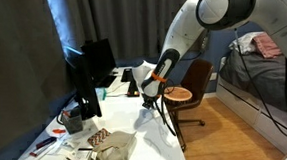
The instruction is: Move the white sachet forward on the table
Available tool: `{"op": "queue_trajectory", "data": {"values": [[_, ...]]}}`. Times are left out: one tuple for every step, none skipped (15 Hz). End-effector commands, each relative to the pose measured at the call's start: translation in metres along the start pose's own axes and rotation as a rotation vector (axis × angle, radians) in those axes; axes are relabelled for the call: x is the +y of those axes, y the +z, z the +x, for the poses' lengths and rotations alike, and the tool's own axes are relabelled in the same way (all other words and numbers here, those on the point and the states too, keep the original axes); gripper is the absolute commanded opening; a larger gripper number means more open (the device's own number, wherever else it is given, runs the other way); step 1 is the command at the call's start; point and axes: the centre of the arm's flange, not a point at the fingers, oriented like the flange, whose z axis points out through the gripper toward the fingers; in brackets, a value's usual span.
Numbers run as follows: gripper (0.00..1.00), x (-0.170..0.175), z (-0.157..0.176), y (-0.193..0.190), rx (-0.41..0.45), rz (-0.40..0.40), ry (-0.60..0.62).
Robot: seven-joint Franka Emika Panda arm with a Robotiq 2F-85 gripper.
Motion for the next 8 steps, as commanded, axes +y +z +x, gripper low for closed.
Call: {"op": "queue_trajectory", "data": {"values": [[0.04, -0.007, -0.013, -0.046, 0.023, 0.007, -0.017], [0.04, -0.010, -0.013, -0.055, 0.030, 0.003, -0.021], [0.04, -0.013, -0.014, -0.064, 0.040, 0.006, -0.027], [0.04, -0.018, -0.015, -0.072, 0.047, 0.003, -0.037], [0.04, -0.023, -0.016, -0.080, 0.055, 0.000, -0.047], [0.04, -0.030, -0.017, -0.088, 0.068, -0.010, -0.060], [0.04, -0.038, -0.018, -0.096, 0.089, -0.026, -0.080], [0.04, -0.045, -0.020, -0.103, 0.108, -0.035, -0.104]]}}
